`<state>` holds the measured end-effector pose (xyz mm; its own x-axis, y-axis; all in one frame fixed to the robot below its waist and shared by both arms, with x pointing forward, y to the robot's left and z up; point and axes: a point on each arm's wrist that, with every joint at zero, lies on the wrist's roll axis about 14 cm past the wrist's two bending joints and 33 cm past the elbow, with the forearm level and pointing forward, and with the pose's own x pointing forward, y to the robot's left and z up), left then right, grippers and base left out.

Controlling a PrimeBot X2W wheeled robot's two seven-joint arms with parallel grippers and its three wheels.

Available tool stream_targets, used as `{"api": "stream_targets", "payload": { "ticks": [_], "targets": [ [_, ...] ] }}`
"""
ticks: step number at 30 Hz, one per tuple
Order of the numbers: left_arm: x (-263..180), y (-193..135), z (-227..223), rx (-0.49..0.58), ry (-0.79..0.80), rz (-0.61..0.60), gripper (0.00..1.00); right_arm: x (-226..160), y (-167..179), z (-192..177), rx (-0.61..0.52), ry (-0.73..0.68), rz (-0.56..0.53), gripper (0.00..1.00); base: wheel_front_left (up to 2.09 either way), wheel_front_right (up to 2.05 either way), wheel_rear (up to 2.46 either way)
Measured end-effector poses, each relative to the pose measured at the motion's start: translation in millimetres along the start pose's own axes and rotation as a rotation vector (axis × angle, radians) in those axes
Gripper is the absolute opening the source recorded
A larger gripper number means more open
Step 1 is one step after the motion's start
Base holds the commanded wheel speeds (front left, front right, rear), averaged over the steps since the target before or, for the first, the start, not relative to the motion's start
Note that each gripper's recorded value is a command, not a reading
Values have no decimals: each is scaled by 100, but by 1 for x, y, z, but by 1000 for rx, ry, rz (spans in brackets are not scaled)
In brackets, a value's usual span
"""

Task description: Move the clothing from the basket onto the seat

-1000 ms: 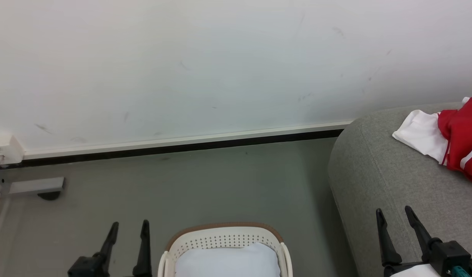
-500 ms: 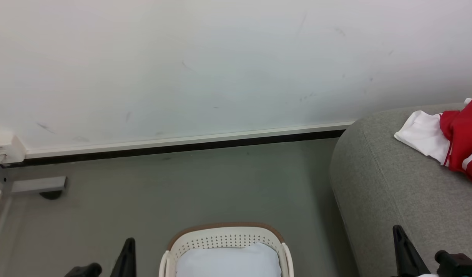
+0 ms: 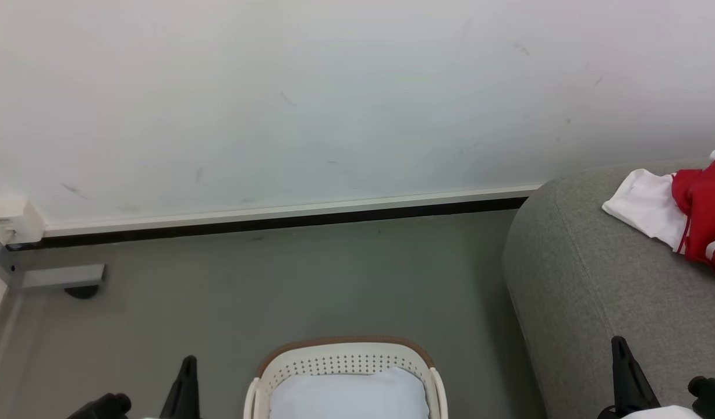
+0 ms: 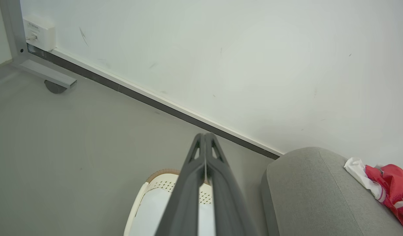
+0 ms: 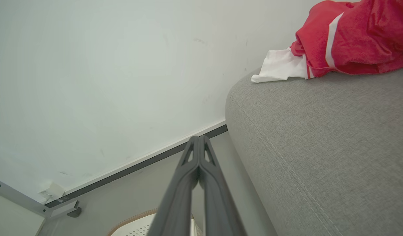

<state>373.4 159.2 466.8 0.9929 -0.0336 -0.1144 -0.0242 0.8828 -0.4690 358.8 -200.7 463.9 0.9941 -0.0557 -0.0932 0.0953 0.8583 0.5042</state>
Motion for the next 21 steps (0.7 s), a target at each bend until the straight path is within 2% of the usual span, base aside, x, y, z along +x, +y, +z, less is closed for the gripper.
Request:
{"api": "stream_targets", "payload": {
  "ticks": [21],
  "targets": [
    [5,8,8,-311,10,27,0,6,-1,8,300,-2,-20,0,0,0,0]
  ]
}}
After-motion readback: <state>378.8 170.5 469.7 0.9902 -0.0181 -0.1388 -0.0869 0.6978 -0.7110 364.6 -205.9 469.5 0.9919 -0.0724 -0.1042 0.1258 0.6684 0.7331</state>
